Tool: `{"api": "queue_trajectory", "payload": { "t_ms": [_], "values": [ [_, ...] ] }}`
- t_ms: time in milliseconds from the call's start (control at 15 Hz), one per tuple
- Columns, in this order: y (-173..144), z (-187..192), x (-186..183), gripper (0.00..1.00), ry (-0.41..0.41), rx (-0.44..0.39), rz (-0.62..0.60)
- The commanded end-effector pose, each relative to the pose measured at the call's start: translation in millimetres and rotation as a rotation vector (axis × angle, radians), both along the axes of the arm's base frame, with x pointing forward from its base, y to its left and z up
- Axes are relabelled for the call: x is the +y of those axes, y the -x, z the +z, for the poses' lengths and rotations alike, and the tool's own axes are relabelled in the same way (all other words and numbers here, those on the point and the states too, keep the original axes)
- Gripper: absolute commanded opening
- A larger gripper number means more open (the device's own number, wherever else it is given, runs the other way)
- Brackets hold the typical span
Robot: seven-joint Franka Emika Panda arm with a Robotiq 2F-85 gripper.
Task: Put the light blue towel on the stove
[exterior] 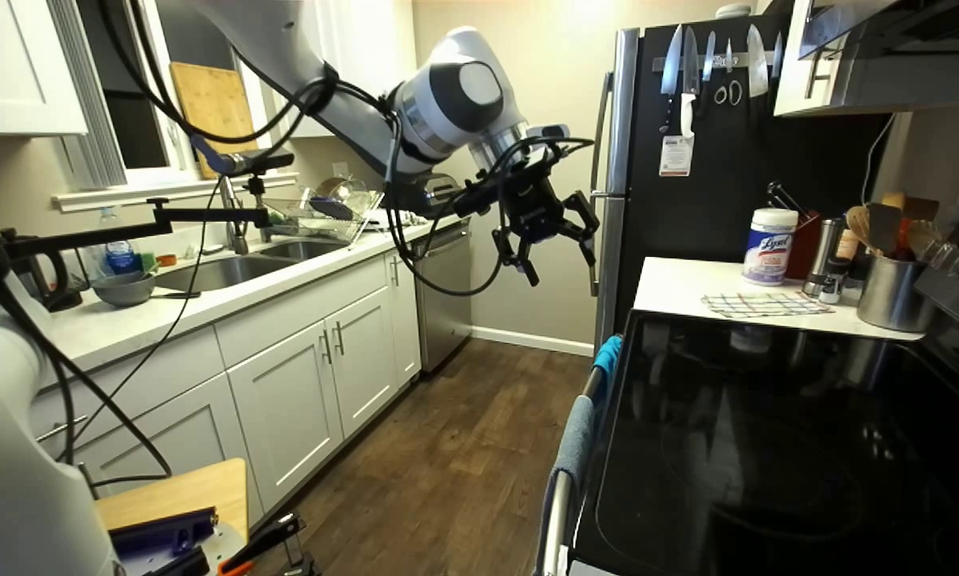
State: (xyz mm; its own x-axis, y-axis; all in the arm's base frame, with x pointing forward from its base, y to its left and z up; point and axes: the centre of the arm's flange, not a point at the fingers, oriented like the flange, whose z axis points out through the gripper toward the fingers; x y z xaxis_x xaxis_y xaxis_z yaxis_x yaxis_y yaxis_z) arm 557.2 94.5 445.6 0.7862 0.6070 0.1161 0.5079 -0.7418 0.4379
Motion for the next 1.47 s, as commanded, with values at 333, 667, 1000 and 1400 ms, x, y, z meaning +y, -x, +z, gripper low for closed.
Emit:
{"api": "queue_trajectory", "payload": {
  "t_ms": [333, 667, 1000, 1400],
  "values": [
    [-34.0, -75.6, 25.9, 1.00, 0.007, 0.035, 0.073],
    [-34.4, -82.6, 27.6, 1.00, 0.013, 0.064, 0.076],
    [-36.1, -82.0, 27.9, 1.00, 0.013, 0.061, 0.076],
    [-50.5, -124.7, 53.6, 1.00, -0.174, 0.121, 0.175]
  ]
}}
